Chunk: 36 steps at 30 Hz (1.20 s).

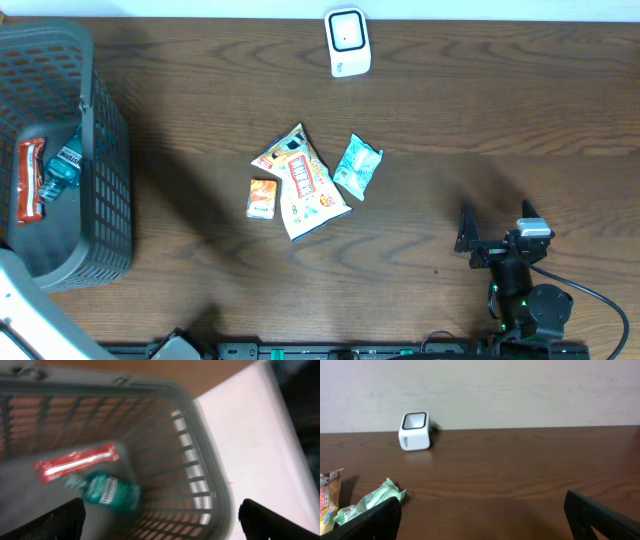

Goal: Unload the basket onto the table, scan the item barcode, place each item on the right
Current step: 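Grasp the teal mouthwash bottle inside the basket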

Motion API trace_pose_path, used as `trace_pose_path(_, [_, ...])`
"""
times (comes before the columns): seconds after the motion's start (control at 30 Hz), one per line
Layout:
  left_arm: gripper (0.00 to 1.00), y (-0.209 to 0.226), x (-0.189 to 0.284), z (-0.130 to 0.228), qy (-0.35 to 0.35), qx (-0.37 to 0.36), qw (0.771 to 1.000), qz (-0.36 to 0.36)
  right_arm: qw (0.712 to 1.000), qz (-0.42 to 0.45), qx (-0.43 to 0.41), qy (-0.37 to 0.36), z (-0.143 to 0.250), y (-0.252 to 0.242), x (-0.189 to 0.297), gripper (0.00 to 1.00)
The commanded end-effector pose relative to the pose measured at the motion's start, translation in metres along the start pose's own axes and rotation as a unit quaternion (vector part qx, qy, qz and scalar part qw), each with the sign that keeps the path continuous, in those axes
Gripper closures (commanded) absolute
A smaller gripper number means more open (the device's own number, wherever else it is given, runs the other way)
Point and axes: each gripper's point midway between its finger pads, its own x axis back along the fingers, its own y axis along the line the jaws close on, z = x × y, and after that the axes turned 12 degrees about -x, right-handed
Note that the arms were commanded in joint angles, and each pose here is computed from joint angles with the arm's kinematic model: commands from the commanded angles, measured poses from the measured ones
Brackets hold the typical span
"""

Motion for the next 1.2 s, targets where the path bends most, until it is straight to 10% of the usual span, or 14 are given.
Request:
trace_pose_path(0.0, [0.02, 0.028, -0.036, 0.015, 0.034, 0.063, 0.995, -0.064, 1.000, -0.002, -0.005, -0.001, 0.001, 0.001, 0.000, 0.01])
trace_pose_path(1.17, [0.02, 0.095, -0.219, 0.190, 0.206, 0.386, 0.857, -0.271, 1.000, -0.002, -0.005, 0.000, 0.001, 0.001, 0.000, 0.01])
